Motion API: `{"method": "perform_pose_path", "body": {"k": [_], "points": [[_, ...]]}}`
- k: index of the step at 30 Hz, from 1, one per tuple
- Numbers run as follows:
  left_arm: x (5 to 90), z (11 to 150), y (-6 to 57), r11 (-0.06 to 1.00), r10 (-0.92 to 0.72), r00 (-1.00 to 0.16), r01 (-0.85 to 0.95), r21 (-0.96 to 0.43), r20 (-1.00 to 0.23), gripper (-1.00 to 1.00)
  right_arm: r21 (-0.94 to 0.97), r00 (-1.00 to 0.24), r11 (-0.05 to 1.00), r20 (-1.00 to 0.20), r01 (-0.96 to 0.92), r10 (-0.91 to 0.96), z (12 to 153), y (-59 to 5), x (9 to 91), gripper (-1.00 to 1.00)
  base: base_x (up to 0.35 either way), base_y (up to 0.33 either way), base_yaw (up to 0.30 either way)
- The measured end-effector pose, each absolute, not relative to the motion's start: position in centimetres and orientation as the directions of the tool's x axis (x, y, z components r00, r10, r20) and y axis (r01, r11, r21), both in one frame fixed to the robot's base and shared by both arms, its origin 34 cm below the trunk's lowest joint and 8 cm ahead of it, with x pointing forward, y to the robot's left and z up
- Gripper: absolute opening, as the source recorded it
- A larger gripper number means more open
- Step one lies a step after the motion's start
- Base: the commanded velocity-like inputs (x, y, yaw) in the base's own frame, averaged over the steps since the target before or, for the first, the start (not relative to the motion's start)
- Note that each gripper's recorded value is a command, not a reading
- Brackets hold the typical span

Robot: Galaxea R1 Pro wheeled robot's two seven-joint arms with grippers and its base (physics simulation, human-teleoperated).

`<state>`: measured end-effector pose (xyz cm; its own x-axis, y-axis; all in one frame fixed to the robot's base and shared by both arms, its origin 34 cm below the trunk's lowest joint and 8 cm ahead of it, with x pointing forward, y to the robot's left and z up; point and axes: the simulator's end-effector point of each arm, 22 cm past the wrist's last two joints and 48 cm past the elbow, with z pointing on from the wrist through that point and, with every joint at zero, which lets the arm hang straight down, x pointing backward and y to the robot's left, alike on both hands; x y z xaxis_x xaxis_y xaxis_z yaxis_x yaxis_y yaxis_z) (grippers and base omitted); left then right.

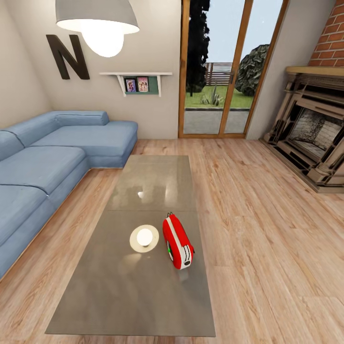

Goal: Turn on the radio receiver that's on the table in the living room.

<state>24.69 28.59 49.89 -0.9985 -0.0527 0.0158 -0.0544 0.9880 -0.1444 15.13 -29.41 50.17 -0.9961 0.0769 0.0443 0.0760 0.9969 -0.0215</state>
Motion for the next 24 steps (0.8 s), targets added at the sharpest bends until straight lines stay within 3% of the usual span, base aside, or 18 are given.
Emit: {"method": "perform_pose_path", "body": {"k": [24], "points": [[24.94,49.89,28.72,0.988,-0.054,-0.999,-0.055,-0.143,0.01,-1.0,-0.01,-0.997,0.997,0.037,0.073,0.074,50.09,-28.55,15.5,1.0,0.0,0.0,0.0]]}}
